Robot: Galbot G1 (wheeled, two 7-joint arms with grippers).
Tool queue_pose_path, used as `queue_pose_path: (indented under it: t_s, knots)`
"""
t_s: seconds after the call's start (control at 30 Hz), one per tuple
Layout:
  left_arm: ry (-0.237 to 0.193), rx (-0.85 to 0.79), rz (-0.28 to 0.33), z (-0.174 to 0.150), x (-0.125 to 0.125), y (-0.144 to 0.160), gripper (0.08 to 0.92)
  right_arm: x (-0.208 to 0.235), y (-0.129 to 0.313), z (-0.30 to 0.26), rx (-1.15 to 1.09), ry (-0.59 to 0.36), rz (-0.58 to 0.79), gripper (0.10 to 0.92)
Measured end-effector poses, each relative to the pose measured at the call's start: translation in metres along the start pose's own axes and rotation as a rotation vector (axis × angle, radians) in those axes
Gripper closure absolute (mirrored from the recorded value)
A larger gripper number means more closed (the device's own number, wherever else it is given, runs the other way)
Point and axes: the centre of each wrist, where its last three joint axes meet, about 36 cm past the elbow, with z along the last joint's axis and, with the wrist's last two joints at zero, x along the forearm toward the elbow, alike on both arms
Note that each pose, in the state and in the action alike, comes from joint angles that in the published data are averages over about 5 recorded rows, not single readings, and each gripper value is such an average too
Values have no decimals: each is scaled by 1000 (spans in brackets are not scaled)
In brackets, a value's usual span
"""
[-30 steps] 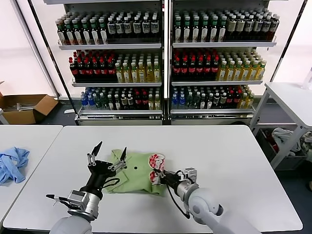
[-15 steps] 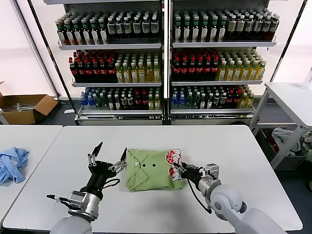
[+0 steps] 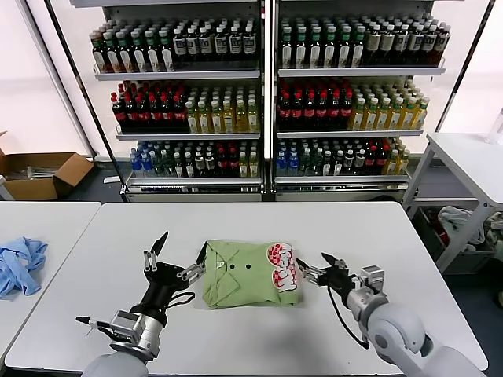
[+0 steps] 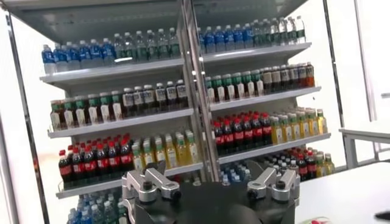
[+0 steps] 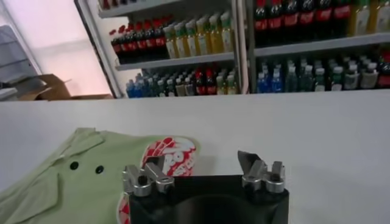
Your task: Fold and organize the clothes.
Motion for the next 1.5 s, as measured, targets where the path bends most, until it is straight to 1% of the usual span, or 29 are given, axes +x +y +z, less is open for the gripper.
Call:
queue_pose_path:
  t_s: [0.07, 0.17, 0.43, 0.67, 0.87, 1.07, 1.5]
  knots:
    - [4, 2, 3, 1, 1, 0, 177, 12, -4, 1, 3, -39, 19, 220]
    - [12, 7, 10, 3, 2, 0, 177, 31, -11, 3, -3, -105, 58, 202]
    - [30, 28, 11, 19, 7, 6, 177, 78, -26, 25, -24, -296, 188, 200]
    - [53, 56, -20, 37, 17, 11, 177, 117, -20, 54, 1, -427, 273, 200]
    - [55, 74, -50, 44, 28, 13, 177, 141, -11, 83, 30, -499, 329, 200]
    - [56, 93, -73, 47, 37, 12, 177, 154, -5, 103, 63, -550, 360, 200]
    - [69, 117, -99, 53, 47, 9, 177, 167, -1, 123, 109, -598, 394, 200]
